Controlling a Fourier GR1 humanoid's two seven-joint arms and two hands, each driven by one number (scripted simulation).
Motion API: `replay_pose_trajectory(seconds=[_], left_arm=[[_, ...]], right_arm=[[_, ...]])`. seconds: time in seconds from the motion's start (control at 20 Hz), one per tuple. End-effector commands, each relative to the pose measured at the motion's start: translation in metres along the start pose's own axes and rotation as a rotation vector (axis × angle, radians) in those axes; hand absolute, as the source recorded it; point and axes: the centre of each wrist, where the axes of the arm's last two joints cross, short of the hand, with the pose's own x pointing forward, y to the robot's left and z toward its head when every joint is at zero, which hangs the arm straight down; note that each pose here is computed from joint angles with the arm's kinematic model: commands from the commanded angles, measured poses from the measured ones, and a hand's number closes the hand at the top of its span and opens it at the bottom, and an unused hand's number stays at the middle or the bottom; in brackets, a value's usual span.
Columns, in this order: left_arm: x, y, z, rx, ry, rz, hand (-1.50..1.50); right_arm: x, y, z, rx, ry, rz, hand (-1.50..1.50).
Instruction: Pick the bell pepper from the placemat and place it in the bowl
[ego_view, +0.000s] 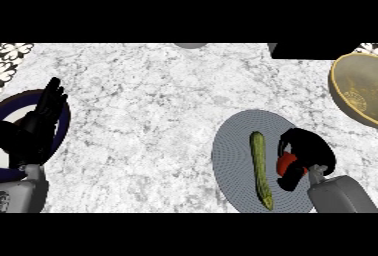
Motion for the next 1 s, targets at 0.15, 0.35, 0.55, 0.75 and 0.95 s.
replay_pose_trajectory(seconds=[0.15, 0.35, 0.55, 0.75, 0.95], left_arm=[[0.01, -0.007, -0.005, -0.076, -0.046, 0.005, 0.0], [0.012, -0.012, -0.012, -0.053, -0.023, 0.002, 0.0], [0.001, -0.012, -0.01, -0.034, -0.01, -0.006, 0.0], [0.011, -0.012, -0.012, -0.021, -0.014, -0.002, 0.0], [0.012, -0.007, -0.003, -0.037, -0.004, -0.006, 0.0]], right_arm=[[0.028, -0.081, -0.052, -0.136, 0.313, -0.318, 1.5], [0.026, -0.115, -0.074, -0.282, 0.408, -0.28, 1.5], [0.072, -0.138, -0.078, -0.406, 0.426, -0.234, 1.5], [0.087, -0.183, -0.061, -0.613, 0.469, -0.186, 1.5], [0.087, -0.23, -0.037, -0.878, 0.501, -0.227, 1.5]])
